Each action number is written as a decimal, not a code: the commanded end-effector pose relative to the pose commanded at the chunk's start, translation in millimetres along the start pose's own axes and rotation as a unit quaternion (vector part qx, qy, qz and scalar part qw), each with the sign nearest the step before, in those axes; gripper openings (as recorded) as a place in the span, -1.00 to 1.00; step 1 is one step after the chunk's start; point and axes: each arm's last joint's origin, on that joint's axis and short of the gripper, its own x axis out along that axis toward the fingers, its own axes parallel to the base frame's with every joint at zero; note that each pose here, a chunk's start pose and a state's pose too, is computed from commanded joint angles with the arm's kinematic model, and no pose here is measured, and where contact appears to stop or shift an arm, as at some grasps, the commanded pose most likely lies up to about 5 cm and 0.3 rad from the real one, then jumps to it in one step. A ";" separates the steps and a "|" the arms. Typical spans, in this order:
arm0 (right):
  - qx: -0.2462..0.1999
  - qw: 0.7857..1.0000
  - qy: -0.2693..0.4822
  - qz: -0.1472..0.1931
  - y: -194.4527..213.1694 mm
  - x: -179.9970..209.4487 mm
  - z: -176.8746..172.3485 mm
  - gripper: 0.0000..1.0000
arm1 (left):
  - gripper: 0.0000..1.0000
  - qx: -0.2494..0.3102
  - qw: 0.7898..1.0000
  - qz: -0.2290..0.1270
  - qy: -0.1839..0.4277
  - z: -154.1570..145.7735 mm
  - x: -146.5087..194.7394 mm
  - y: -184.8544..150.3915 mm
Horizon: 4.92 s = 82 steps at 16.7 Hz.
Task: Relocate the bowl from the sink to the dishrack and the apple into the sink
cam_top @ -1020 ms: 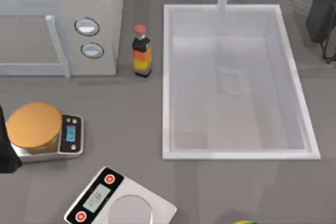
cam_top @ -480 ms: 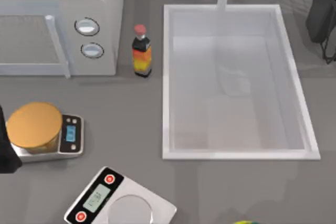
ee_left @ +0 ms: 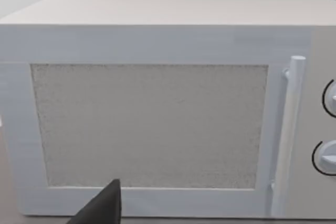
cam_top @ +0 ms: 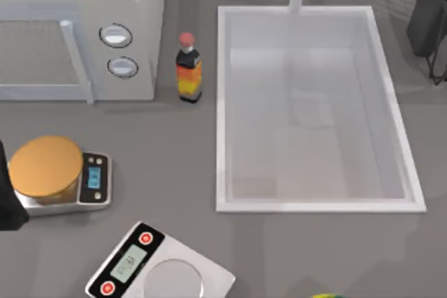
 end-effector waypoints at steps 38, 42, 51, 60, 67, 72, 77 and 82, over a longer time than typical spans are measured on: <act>0.016 0.999 -0.046 -0.008 -1.8 -117.6 12.5 -1.00 | 1.00 0.000 1.000 0.000 0.000 0.0 0.0 0.0; 0.016 0.999 -0.049 -0.008 -0.8 -129.3 10.2 -1.00 | 1.00 0.000 1.000 0.000 0.000 0.0 0.0 0.0; -0.033 0.990 -0.114 -0.076 23.2 -117.4 45.9 -1.00 | 1.00 0.000 1.000 0.000 0.000 0.0 0.0 0.0; -0.105 0.840 -0.517 -0.128 178.0 -127.5 102.7 -1.00 | 1.00 0.000 1.000 0.000 0.000 0.0 0.0 0.0; -0.033 0.727 -0.685 -0.026 263.1 -119.4 55.3 -1.00 | 1.00 0.000 1.000 0.000 0.000 0.0 0.0 0.0; 0.000 0.707 -0.707 0.000 270.4 -115.4 37.8 -1.00 | 1.00 0.000 1.000 0.000 0.000 0.0 0.0 0.0; 0.001 0.708 -0.706 -0.001 269.6 -115.0 39.4 -1.00 | 1.00 0.000 1.000 0.000 0.000 0.0 0.0 0.0; -0.012 0.710 -0.704 -0.006 279.7 -80.0 45.9 -1.00 | 1.00 0.000 1.000 0.000 0.000 0.0 0.0 0.0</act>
